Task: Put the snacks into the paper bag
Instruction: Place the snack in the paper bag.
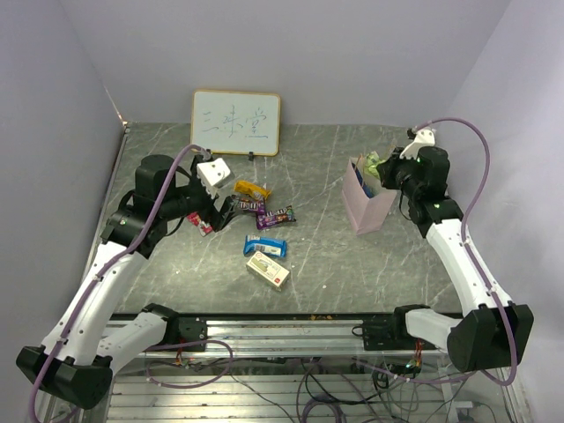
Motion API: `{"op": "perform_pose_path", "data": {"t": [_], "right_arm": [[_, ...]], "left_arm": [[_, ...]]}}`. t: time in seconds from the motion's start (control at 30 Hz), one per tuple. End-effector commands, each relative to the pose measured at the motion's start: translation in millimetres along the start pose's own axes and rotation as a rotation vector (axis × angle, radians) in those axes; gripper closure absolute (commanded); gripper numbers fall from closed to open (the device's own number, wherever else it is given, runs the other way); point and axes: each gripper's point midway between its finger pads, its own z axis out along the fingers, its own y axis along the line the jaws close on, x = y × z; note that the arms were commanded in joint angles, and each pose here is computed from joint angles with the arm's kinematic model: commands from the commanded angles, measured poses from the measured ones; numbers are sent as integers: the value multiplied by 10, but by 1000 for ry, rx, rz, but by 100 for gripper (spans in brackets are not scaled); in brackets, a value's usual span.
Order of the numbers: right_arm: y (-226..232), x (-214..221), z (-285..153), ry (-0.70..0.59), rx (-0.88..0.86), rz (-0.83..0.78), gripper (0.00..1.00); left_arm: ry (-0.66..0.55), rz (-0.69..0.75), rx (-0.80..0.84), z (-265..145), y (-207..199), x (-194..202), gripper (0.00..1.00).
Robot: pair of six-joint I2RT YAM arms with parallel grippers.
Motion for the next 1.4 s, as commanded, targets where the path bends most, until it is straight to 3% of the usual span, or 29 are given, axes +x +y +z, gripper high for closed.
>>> {"op": "perform_pose_path", "data": {"t": [0.0, 1.1, 1.37], "right_arm": [[-92, -51, 55, -36, 47, 24, 100], [-327, 328, 263, 26, 165, 104, 100], [-327, 268, 243, 9, 166, 100, 87]], "left_arm": [[-33, 10, -38, -30, 70, -68, 4], [-26, 5, -86, -37, 134, 8, 2], [-27, 10, -97, -54, 141, 14, 1]]}}
